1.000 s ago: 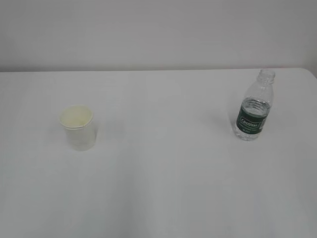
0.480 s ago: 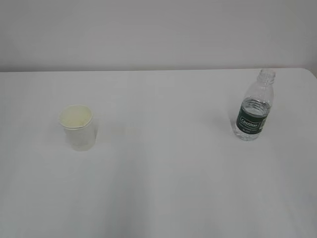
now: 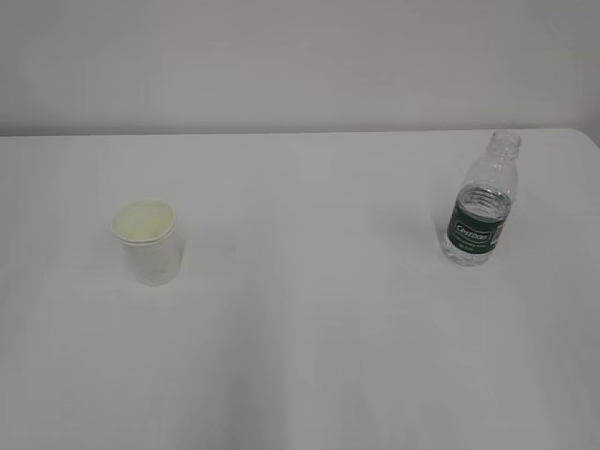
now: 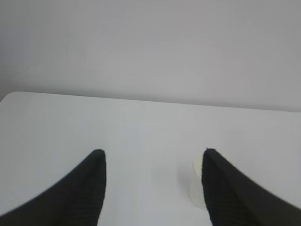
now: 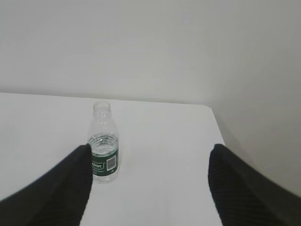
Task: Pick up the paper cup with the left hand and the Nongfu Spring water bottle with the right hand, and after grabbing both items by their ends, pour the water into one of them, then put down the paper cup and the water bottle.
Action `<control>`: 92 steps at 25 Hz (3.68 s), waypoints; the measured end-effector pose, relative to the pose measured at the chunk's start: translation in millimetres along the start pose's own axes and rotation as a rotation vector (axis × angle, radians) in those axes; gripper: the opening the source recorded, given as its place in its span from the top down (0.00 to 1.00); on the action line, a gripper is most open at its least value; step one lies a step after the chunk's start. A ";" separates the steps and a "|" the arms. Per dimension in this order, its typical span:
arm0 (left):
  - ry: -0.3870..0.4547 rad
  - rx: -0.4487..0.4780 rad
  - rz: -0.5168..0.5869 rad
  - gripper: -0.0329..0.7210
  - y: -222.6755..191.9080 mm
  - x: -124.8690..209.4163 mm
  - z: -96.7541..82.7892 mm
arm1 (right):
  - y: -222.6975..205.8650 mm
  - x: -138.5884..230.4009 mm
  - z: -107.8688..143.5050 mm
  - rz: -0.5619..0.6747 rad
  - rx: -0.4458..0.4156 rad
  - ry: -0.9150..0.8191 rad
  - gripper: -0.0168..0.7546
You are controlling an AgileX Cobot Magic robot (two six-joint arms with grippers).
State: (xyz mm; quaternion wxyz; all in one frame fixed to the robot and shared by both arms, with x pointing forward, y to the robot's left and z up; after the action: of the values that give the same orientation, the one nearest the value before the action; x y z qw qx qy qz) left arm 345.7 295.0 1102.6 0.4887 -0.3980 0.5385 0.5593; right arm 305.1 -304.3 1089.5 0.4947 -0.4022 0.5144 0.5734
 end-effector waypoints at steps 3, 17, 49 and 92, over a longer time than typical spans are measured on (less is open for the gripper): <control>0.006 0.004 0.009 0.34 -6.6 -0.3 0.0 | -6.8 -3.1 1.9 -0.005 -0.007 0.003 0.22; 0.047 0.014 0.001 0.34 -35.5 -4.8 0.0 | -38.4 -19.1 13.3 -0.071 -0.067 -0.011 0.22; -0.037 0.053 -0.247 0.35 -101.7 4.3 -20.4 | -113.0 -18.4 28.1 -0.112 -0.140 -0.036 0.22; -0.112 0.188 -0.087 0.38 -156.7 138.9 -51.1 | -155.6 104.8 22.6 -0.108 -0.249 -0.120 0.22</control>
State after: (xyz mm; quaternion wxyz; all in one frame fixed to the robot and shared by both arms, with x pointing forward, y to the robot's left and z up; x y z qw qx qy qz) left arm 465.8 251.7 928.9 0.5770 -0.3412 0.5427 0.5060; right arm 439.2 -268.7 961.3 0.5008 -0.4526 0.3866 0.6284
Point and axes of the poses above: a point on each arm's last joint axis where the gripper is mounted, y pointing back along that axis away from the gripper, z along the wrist's bending axis when the last joint is at zero, x = y × z, the point moved 2 cm from there along -y, pointing out along that axis toward the gripper, and after that the axes turned 15 degrees about -y, right-handed, at the moved point
